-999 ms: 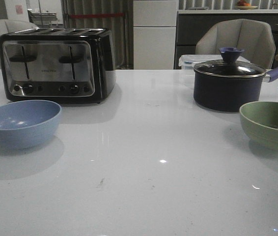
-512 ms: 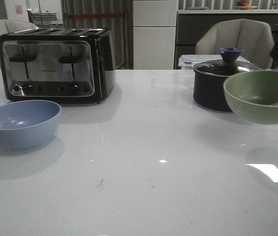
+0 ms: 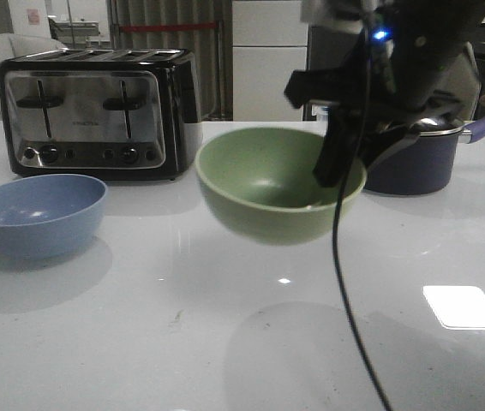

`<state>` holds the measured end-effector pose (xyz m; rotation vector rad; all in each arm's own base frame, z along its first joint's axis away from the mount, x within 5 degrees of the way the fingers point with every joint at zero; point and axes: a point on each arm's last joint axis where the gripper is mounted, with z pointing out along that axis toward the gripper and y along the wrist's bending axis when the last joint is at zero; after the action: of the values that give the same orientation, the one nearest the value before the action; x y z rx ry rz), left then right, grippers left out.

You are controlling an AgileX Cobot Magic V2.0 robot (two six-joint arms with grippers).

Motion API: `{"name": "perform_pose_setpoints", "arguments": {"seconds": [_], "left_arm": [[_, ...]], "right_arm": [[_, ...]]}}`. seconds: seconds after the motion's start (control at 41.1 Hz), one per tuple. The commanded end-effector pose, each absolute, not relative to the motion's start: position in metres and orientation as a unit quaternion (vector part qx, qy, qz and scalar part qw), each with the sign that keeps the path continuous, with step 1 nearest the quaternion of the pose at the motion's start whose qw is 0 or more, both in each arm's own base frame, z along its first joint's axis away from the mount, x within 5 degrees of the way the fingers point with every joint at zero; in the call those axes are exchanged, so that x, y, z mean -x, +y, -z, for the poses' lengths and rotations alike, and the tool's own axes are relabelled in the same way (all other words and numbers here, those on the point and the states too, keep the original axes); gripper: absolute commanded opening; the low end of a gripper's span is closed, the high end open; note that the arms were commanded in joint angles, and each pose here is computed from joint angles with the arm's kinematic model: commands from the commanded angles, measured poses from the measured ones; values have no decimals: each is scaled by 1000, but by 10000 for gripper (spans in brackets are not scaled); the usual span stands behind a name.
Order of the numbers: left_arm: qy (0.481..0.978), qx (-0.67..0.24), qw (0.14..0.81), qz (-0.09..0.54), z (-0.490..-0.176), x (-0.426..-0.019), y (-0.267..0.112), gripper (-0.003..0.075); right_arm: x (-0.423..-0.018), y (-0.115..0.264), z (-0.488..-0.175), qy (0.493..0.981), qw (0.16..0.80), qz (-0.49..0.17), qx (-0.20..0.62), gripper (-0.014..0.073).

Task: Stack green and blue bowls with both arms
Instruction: 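Lift the green bowl and carry it to the table center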

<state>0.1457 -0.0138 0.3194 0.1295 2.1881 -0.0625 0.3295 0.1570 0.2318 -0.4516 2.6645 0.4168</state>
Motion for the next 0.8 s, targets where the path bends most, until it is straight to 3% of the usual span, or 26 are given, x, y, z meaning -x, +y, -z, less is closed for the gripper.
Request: {"name": "perform_pose_setpoints", "arguments": {"seconds": [0.0,0.219,0.39,0.585,0.779], "left_arm": [[864,-48,500,31,-334,-149,-15,433],[864,-48,500,31,-334,-149,-15,412],[864,-48,500,31,-334,-149,-15,404],[864,-48,500,31,-334,-149,-15,400],[864,-48,500,31,-334,-149,-15,400]], "right_arm": [[-333,172,-242,943,234,-173,163,90],[-338,183,-214,950,203,-176,158,105],[-339,184,-206,953,194,-174,157,246],[-340,184,-206,952,197,-173,157,418],[-333,181,-235,938,237,-176,180,430]]}}
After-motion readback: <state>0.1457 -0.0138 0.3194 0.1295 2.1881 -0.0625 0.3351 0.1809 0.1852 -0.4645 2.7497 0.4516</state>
